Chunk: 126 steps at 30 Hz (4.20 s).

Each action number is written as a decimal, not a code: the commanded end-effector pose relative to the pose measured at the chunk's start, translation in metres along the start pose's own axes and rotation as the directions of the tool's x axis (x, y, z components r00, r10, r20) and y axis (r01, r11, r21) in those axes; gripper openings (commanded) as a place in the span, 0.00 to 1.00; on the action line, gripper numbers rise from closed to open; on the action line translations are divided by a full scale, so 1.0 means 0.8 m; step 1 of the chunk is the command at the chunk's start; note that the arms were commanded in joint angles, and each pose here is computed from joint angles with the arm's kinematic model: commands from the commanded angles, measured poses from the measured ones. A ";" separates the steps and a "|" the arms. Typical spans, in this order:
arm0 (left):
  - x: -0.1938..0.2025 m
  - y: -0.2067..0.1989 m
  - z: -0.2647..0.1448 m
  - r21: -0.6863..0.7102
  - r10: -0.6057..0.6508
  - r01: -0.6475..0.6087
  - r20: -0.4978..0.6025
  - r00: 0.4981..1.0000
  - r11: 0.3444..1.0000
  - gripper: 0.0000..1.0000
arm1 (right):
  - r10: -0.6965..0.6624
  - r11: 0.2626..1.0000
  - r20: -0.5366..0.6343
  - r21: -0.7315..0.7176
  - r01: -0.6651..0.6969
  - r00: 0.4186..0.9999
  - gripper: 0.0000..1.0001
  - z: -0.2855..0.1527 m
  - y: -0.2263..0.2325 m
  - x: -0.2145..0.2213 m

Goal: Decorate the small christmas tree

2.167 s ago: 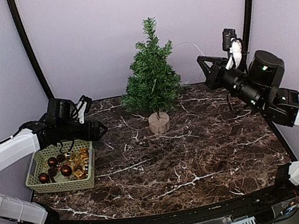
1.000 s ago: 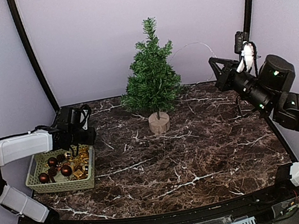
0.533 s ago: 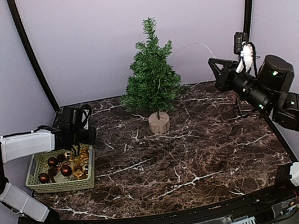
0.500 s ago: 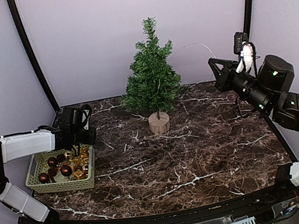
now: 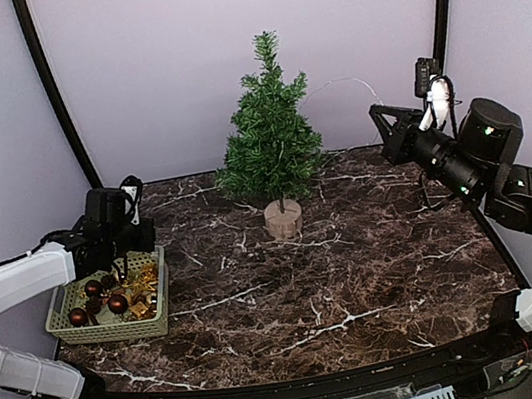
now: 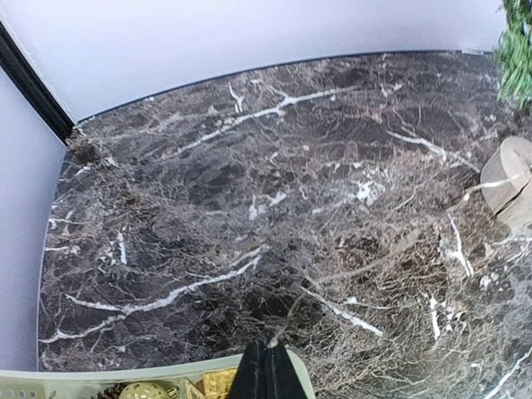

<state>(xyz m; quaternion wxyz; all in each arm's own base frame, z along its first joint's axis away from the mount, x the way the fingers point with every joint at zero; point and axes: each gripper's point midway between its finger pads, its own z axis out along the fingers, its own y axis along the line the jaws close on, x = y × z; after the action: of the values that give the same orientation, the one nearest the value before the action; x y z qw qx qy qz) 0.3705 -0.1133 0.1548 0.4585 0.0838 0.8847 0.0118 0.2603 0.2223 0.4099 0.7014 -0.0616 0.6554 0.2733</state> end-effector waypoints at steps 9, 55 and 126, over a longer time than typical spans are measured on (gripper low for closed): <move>-0.041 0.008 -0.116 0.125 -0.072 0.054 0.140 0.988 0.991 0.01 | -0.003 1.000 0.038 0.015 0.002 0.999 0.00 -0.006 -0.004 -0.019; -0.123 -0.153 -0.275 0.663 -0.078 -0.246 0.419 0.905 0.707 0.04 | -0.130 0.964 0.065 0.240 0.111 0.989 0.00 -0.081 -0.065 -0.128; -0.130 -0.181 -0.237 0.680 -0.025 -0.231 0.344 0.939 0.696 0.04 | 0.012 0.983 -0.135 0.181 0.013 0.991 0.24 0.072 0.018 0.282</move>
<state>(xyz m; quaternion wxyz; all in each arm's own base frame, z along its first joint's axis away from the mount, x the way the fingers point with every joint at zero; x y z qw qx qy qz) 0.2549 -0.2688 0.3073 0.5038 0.3161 0.7341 -0.3277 0.2988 0.3482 0.2058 0.6392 -0.0444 0.7284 0.2428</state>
